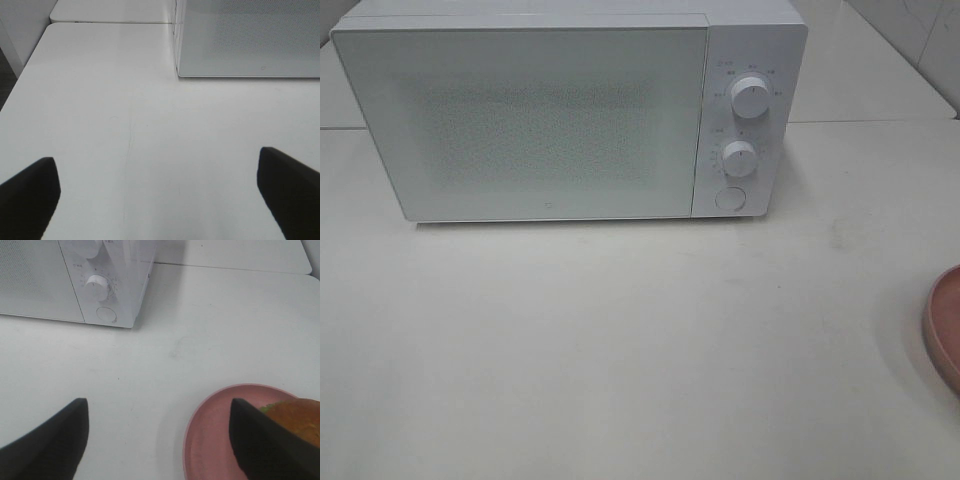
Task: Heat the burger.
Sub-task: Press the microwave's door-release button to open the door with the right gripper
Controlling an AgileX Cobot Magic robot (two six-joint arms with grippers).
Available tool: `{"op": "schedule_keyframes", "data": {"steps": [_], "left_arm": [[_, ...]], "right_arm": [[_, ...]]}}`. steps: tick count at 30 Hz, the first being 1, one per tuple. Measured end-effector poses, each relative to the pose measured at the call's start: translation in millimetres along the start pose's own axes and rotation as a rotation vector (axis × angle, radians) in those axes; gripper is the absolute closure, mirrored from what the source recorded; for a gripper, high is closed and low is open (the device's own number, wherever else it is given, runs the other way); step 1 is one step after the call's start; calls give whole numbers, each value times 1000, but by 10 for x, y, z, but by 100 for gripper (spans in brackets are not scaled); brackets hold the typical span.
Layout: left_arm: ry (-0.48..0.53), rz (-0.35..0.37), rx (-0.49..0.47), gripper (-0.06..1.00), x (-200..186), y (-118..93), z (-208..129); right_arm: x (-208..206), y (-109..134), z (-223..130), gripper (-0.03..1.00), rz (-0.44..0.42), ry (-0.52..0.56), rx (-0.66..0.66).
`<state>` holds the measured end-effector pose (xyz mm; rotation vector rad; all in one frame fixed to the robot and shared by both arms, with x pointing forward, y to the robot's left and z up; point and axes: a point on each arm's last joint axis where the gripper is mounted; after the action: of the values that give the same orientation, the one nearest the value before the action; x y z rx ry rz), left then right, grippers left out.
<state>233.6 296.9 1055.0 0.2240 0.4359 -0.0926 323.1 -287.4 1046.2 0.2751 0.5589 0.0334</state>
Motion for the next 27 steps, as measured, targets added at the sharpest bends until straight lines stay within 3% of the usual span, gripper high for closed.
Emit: {"op": "schedule_keyframes", "data": {"steps": [16, 27], "left_arm": [[0, 0, 0, -5, 0, 0, 0], [0, 0, 0, -5, 0, 0, 0]], "right_arm": [[581, 87, -20, 22, 74, -55, -17], [999, 202, 75, 22, 162, -156, -15]]}}
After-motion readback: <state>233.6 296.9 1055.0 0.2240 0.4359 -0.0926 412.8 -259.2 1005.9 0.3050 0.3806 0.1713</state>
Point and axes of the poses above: a point on each arm's last joint axis where the gripper is mounted, x pointing out along that axis toward the gripper, y along the wrist's bending axis when the last joint is at zero, z = x × y, and after that the axes turned 15 degrees about x, right-handed
